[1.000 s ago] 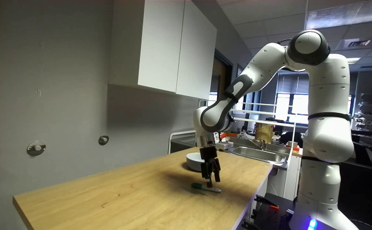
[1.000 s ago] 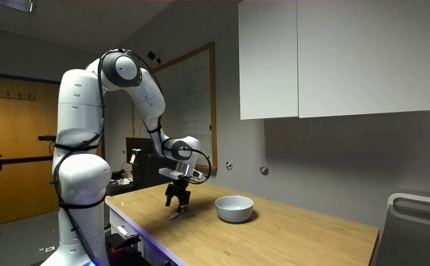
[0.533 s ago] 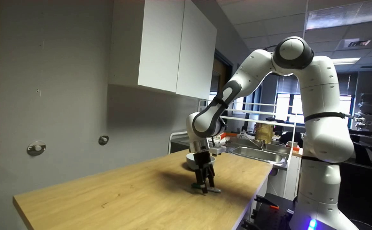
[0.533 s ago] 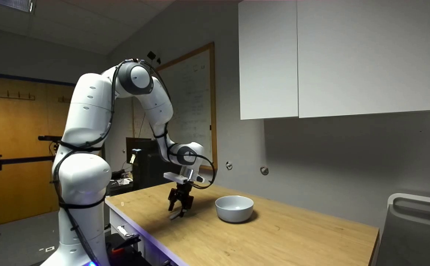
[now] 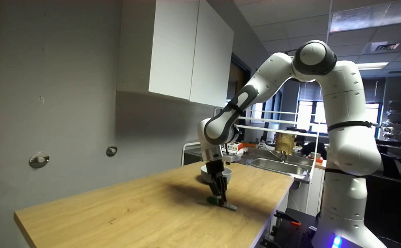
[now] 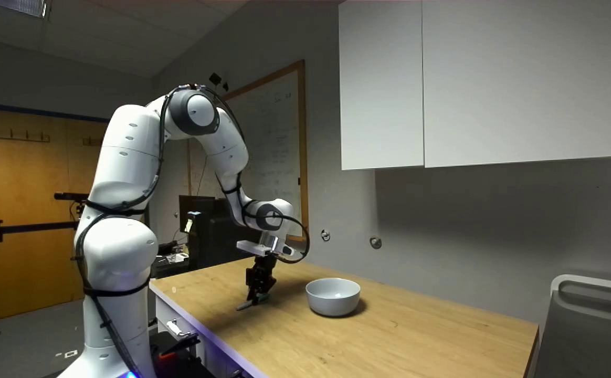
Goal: Put the pen in the grey bowl
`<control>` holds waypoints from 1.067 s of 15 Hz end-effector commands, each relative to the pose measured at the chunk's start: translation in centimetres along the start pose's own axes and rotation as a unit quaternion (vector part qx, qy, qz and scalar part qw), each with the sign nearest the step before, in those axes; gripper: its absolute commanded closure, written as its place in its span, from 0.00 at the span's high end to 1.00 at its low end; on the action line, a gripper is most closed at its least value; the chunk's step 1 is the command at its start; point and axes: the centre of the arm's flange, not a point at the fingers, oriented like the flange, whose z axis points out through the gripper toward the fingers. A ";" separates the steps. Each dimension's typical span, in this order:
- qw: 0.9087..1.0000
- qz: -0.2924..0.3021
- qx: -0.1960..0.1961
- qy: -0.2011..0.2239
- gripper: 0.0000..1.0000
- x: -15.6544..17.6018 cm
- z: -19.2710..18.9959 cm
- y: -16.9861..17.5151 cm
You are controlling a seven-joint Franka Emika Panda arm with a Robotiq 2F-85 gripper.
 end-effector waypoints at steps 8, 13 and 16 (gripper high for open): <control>0.993 -0.004 -0.035 0.116 0.08 -2.2 -13.2 -3.9; 0.966 0.018 -0.074 0.249 0.08 -3.8 -24.5 -4.7; 0.947 0.056 -0.067 0.309 0.08 -4.4 -29.4 -2.1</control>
